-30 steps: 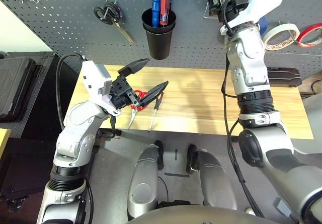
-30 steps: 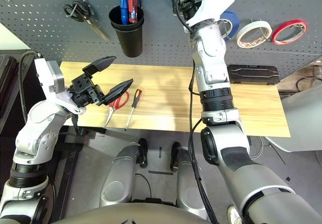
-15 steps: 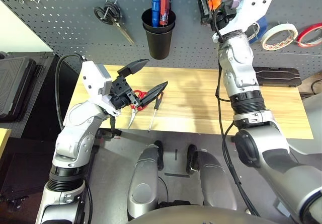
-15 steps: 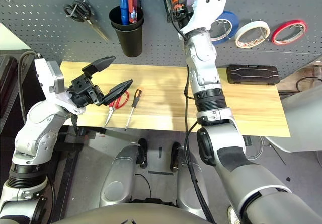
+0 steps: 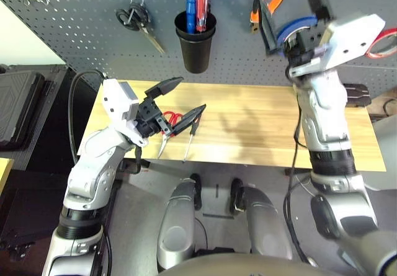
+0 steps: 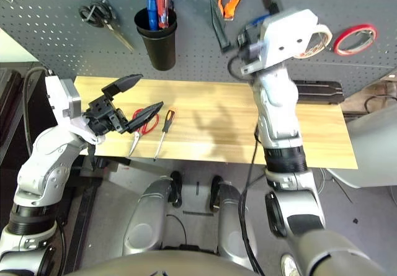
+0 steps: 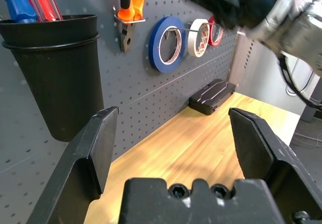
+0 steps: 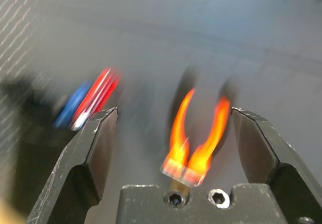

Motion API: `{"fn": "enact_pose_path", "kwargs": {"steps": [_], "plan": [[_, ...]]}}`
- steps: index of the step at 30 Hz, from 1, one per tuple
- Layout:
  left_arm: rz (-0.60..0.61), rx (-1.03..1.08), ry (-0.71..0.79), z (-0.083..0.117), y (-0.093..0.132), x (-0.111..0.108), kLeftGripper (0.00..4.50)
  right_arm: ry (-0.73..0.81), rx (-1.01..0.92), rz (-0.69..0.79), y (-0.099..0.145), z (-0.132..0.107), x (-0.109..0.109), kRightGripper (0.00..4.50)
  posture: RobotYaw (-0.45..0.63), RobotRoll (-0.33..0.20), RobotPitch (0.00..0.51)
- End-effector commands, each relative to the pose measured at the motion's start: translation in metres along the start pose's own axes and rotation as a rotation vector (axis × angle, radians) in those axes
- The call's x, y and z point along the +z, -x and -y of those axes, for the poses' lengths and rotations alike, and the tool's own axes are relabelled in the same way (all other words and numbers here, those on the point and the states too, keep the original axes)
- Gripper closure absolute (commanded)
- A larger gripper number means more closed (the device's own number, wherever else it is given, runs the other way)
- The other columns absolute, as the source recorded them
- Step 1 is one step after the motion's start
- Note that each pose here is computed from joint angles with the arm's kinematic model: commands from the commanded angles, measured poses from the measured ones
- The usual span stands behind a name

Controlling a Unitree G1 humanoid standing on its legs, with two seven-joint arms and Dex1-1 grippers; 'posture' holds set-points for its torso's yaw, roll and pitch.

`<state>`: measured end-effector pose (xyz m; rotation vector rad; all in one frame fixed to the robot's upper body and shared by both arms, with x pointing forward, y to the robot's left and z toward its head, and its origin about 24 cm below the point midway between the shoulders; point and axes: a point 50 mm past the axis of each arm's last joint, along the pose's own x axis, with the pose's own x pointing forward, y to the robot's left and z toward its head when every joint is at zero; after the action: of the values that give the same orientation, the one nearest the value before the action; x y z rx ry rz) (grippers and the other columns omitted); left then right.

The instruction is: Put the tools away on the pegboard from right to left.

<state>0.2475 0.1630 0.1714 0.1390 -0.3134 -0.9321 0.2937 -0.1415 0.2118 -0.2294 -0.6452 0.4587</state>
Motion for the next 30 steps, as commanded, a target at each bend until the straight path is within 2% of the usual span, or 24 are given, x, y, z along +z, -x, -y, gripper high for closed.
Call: {"fn": "enact_pose_path", "kwargs": {"steps": [1,4,6,12,19,24,30], "plan": [[-0.053,-0.012,0.012,0.004,0.004,-0.007,0.00,-0.069,0.122,-0.195,0.017,-0.011,-0.015,0.03,0.18,0.000,0.296],[-0.114,0.016,0.046,0.004,0.007,-0.014,0.00,-0.091,0.235,-0.375,0.034,-0.014,-0.035,0.03,0.18,0.000,0.301],[-0.153,0.039,0.071,0.004,0.009,-0.019,0.00,-0.169,0.276,-0.539,0.053,-0.012,-0.055,0.03,0.18,0.000,0.304],[-0.258,0.129,0.094,0.004,0.015,-0.036,0.00,-0.290,0.390,-0.741,0.092,-0.015,-0.075,0.03,0.18,0.000,0.309],[-0.354,0.183,0.108,0.011,0.018,-0.052,0.00,-0.304,0.520,-0.878,0.123,-0.018,-0.083,0.03,0.18,0.000,0.315],[-0.405,0.253,0.116,0.015,0.015,-0.065,0.00,-0.266,0.614,-0.879,0.139,-0.019,-0.085,0.03,0.18,0.000,0.328],[-0.463,0.297,0.144,0.021,0.001,-0.082,0.00,-0.265,0.602,-0.897,0.149,-0.015,-0.090,0.03,0.18,0.000,0.335]]}}
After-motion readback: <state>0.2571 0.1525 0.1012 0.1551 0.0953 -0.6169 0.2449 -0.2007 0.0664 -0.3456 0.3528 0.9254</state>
